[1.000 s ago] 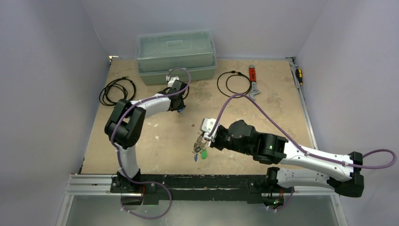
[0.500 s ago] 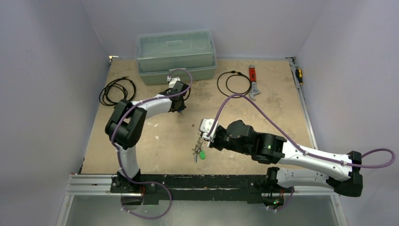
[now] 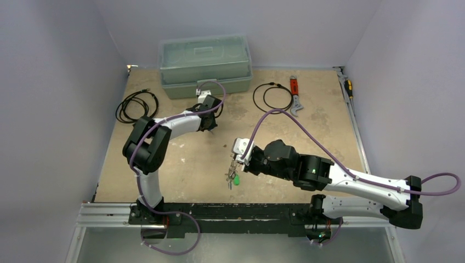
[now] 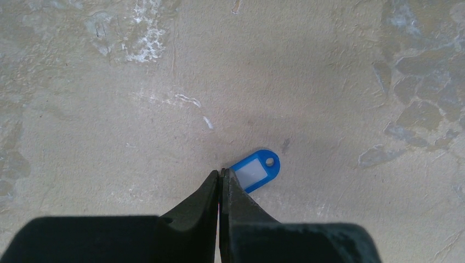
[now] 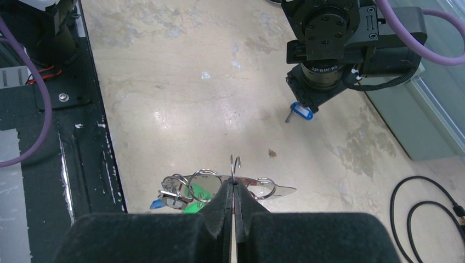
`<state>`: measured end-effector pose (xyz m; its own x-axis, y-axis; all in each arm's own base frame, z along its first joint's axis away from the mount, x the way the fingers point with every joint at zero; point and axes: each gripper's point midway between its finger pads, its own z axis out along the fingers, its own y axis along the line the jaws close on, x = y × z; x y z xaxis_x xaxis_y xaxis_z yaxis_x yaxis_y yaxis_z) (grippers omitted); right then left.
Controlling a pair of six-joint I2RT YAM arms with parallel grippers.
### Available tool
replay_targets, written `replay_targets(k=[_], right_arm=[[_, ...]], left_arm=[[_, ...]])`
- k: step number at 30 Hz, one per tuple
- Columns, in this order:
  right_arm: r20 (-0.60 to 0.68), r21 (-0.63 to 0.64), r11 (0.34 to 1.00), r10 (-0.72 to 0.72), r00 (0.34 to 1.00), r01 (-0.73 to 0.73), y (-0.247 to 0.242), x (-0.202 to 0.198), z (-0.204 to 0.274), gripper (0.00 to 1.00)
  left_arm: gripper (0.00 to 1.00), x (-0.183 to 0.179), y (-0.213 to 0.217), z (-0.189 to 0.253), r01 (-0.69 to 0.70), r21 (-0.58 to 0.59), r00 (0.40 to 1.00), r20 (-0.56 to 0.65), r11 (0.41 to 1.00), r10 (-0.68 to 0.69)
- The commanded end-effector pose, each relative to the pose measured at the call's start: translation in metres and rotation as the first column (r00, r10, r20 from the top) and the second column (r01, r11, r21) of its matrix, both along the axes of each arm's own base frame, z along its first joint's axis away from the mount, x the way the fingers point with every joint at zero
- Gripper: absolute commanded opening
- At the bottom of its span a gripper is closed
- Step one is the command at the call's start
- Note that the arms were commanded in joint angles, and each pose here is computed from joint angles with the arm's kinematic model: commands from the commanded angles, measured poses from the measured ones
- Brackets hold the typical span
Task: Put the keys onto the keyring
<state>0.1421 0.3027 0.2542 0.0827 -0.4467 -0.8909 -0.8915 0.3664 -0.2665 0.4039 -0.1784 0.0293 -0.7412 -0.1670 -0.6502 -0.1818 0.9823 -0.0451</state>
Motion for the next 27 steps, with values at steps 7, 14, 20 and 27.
replay_targets(k=[7, 14, 20, 27], right_arm=[[0.010, 0.076, 0.997, 0.012, 1.000, -0.013, 0.008, -0.002, 0.022, 0.00], [0.011, 0.076, 0.997, 0.016, 1.000, -0.016, 0.009, -0.002, 0.022, 0.00], [0.012, 0.071, 0.997, 0.019, 1.000, -0.020, 0.009, -0.002, 0.020, 0.00], [0.014, 0.069, 0.997, 0.042, 0.999, -0.043, 0.012, -0.005, 0.020, 0.00]], left_arm=[[0.00, -0.001, -0.008, 0.045, 0.050, -0.027, 0.994, 0.098, 0.998, -0.047], [0.00, -0.012, -0.010, 0.076, 0.100, -0.061, 0.985, 0.148, 0.993, -0.090], [0.00, -0.027, -0.014, 0.110, 0.193, -0.088, 0.965, 0.196, 0.977, -0.173], [0.00, -0.056, -0.019, 0.166, 0.375, -0.078, 0.894, 0.292, 0.924, -0.339]])
